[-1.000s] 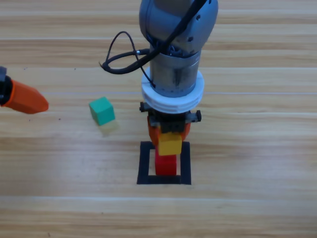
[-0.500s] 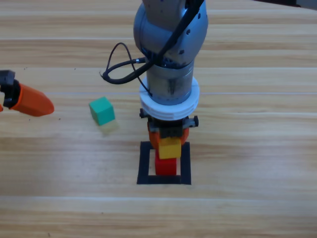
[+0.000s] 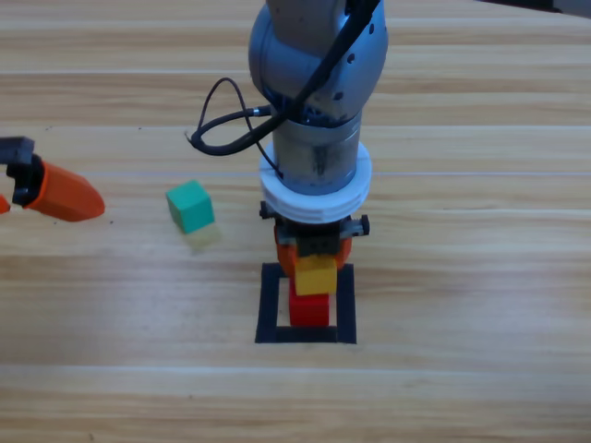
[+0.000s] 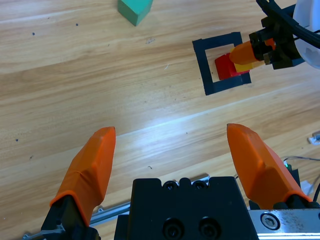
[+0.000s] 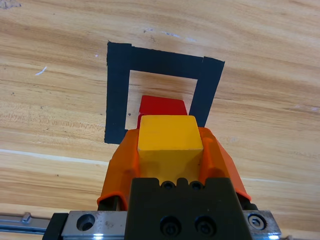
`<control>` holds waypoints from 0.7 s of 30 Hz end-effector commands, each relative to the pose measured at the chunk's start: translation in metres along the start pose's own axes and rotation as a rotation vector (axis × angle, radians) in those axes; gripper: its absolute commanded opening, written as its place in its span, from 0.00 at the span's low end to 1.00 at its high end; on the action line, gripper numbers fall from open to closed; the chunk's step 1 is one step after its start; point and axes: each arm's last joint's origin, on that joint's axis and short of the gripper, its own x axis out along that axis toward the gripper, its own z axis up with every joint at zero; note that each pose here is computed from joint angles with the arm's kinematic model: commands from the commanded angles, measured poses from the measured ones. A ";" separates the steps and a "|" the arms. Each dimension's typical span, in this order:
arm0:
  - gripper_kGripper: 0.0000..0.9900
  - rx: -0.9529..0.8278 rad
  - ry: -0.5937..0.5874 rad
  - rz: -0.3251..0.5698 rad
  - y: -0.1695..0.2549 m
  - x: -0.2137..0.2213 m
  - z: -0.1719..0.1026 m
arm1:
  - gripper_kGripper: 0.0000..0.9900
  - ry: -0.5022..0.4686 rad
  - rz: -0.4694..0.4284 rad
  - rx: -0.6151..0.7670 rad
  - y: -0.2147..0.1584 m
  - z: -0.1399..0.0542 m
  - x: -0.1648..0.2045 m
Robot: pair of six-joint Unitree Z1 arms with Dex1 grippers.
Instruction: Stack the blocks in the rectangular block: red at the bottom, yellow in the middle, green on top
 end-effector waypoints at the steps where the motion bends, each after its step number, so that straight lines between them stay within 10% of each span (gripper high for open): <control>1: 0.96 -0.014 0.019 0.035 0.003 0.012 -0.001 | 0.00 0.062 -0.039 -0.017 0.010 -0.008 0.028; 21: 0.96 -0.012 0.022 0.031 0.003 0.012 -0.002 | 0.00 0.089 -0.048 -0.009 0.011 -0.009 0.037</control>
